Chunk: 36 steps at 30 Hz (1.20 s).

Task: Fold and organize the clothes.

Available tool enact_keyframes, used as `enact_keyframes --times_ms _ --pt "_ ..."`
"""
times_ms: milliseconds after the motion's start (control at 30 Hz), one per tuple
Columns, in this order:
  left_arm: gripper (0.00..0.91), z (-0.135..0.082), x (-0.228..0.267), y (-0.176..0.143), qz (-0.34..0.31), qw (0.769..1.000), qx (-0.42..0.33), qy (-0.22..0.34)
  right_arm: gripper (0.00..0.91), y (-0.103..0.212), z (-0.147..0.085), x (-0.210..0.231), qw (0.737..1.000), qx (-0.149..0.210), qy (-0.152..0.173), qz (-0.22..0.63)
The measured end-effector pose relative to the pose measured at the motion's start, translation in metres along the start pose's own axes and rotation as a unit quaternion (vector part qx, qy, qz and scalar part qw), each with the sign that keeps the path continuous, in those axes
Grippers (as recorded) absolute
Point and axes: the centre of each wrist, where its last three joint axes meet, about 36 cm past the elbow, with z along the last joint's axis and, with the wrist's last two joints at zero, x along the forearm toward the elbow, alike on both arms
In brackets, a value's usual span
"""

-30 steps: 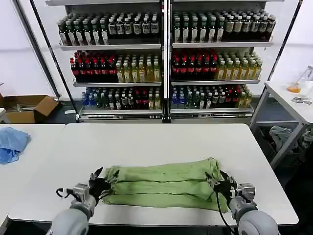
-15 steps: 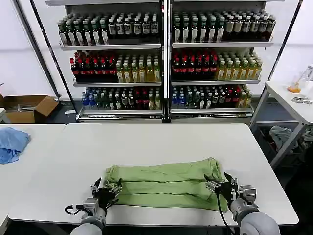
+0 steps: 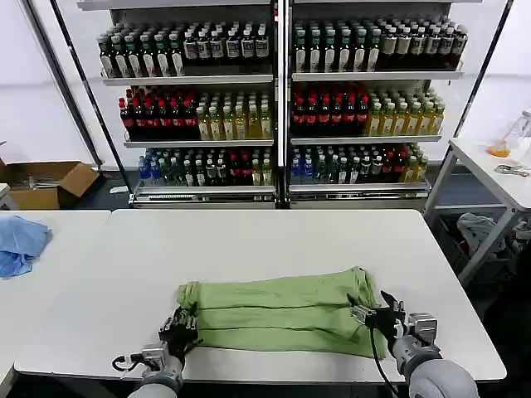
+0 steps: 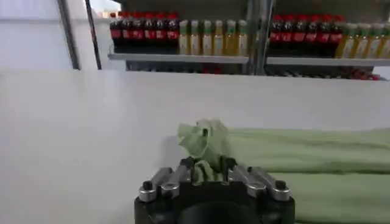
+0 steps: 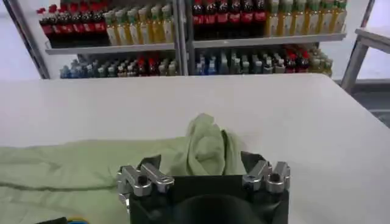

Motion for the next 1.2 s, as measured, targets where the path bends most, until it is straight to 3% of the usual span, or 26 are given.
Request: enact_keyframes --times_ms 333,567,767,933,1067,1200 --pt "0.02 -0.005 0.006 0.02 -0.001 1.0 0.026 -0.003 0.907 -0.006 -0.007 0.002 1.0 0.0 -0.007 0.005" --pt "0.02 -0.021 0.003 0.068 -0.031 0.999 0.024 -0.011 0.907 -0.008 -0.012 0.001 1.0 0.0 -0.013 0.005" --pt "0.02 -0.053 0.001 0.134 -0.079 0.996 0.009 -0.031 0.907 -0.007 -0.014 0.002 1.0 -0.001 -0.016 0.003" --pt "0.02 -0.089 0.009 0.171 -0.095 0.994 0.027 -0.056 0.907 -0.008 -0.016 0.003 1.0 0.002 -0.019 0.003" --pt "0.02 -0.116 0.02 0.173 -0.063 0.992 0.078 -0.075 0.907 -0.008 -0.018 0.003 1.0 0.004 -0.022 0.002" --pt "0.02 -0.135 0.034 0.153 0.001 0.986 0.138 -0.09 0.907 -0.01 -0.019 0.002 1.0 0.009 -0.024 0.002"
